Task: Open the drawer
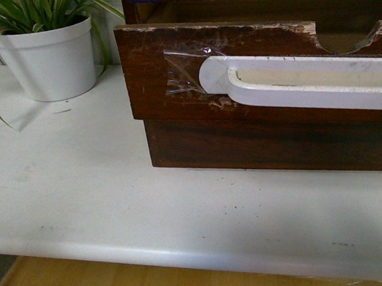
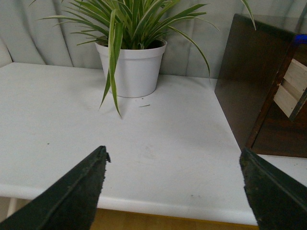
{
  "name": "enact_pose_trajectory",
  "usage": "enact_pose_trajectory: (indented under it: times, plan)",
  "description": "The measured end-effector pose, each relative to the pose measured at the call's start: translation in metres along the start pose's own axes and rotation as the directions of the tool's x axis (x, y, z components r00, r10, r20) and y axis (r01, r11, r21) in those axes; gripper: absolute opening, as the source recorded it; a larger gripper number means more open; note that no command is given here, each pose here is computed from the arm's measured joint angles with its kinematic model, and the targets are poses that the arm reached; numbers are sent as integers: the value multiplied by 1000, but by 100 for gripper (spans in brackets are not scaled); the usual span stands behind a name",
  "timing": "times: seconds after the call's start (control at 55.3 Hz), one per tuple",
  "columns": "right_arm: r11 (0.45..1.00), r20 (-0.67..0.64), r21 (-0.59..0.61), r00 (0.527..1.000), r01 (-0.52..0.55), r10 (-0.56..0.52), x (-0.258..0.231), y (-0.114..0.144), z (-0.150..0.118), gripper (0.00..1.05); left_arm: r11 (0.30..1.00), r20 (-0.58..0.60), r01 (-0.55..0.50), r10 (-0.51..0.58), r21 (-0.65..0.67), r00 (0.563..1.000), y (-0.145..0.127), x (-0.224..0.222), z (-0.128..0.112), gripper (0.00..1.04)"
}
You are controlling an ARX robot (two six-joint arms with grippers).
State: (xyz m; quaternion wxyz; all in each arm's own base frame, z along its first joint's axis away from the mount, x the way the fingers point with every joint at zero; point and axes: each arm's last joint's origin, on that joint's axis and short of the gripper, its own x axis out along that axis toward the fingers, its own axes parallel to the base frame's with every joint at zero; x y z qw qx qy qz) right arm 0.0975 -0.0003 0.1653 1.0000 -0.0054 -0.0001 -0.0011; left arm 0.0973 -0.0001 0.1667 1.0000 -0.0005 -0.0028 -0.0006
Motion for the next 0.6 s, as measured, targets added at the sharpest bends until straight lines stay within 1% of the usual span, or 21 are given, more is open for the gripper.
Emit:
enact_pose_trajectory:
  times: [0.018,0.036,0.072,0.09,0.163,0.597]
  plan:
    - [1000,0,0,1000,0,0,0,0,0,88,1000,0,0,0,0,1000,0,0,0,99]
    - [1000,0,0,1000,0,0,0,0,0,90,1000,0,0,0,0,1000,0,0,0,100]
    - [1000,0,0,1000,0,0,0,0,0,97,1000,0,0,0,0,1000,0,0,0,99]
    - [1000,0,1,1000,0,0,0,0,0,98,1000,0,0,0,0,1000,0,0,0,98]
    - [1000,0,1,1000,0,0,0,0,0,95,1000,0,0,0,0,1000,0,0,0,98]
    - [1000,0,1,1000,0,0,0,0,0,96,1000,0,0,0,0,1000,0,0,0,98]
